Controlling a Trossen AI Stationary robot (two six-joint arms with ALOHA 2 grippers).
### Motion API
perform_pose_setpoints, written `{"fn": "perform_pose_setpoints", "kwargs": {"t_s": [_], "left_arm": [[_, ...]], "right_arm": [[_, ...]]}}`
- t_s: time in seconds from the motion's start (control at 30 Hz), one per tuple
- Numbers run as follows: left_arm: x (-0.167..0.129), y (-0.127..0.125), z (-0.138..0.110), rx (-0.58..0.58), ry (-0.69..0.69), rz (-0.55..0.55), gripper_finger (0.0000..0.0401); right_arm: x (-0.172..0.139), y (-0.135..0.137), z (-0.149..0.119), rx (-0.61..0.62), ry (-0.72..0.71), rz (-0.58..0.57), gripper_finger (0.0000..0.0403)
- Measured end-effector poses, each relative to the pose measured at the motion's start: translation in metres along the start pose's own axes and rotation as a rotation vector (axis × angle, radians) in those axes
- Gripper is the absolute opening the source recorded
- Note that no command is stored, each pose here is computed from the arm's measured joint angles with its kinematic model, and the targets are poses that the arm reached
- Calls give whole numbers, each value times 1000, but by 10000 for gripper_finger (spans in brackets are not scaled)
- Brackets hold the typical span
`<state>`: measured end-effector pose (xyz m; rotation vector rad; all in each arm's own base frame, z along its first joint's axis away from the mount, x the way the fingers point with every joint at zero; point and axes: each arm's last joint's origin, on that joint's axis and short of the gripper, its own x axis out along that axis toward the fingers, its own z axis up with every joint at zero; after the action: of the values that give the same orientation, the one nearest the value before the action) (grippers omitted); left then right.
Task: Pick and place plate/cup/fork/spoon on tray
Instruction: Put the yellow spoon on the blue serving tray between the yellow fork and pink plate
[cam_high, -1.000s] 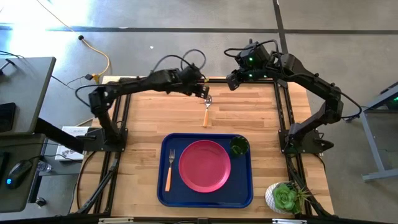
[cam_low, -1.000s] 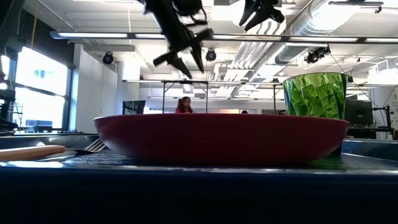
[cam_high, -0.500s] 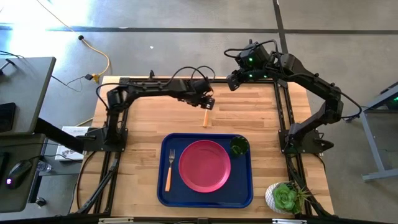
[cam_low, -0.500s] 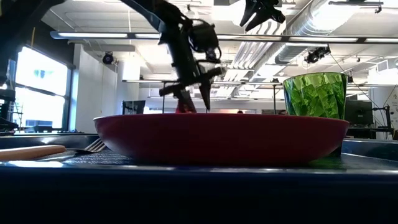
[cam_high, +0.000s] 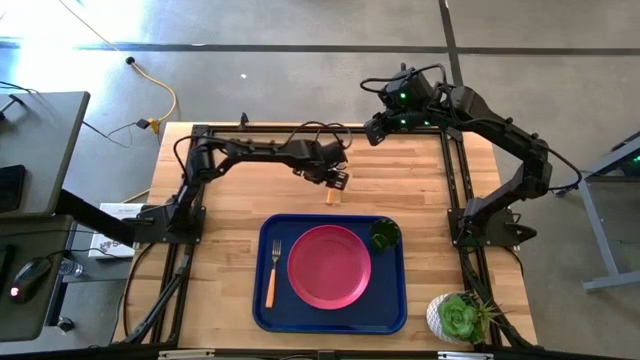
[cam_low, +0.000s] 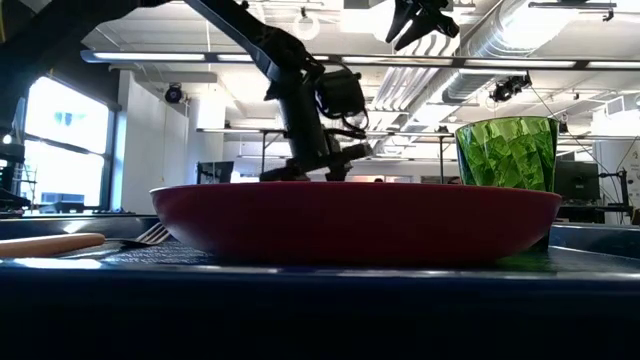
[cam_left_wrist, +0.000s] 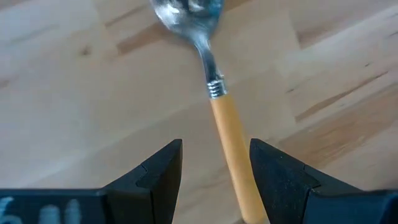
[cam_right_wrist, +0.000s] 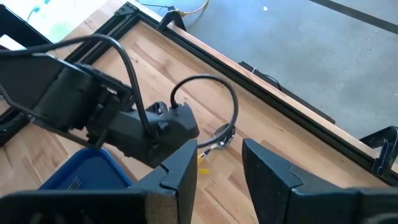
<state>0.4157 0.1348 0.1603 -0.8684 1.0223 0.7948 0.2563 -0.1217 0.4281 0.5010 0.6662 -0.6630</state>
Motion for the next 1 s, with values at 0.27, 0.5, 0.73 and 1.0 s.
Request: {"fn": "perform_pose_setpoints", "kwargs": {"t_s": [0.27,0.5,0.73,1.0], "left_arm": [[9,-6,-3,-6,2,-30,177],[9,-8,-2,-6,-24,-46,177],[27,-6,-6,-1,2,-15,177],[35,-7,-10,27,0,19,176]], "right_arm": [[0,0,0,-1,4,-2,118],[0,0,0,-1,4,-2,118],[0,0,0,15,4,-2,118],[0,0,0,17,5,-2,118]]}}
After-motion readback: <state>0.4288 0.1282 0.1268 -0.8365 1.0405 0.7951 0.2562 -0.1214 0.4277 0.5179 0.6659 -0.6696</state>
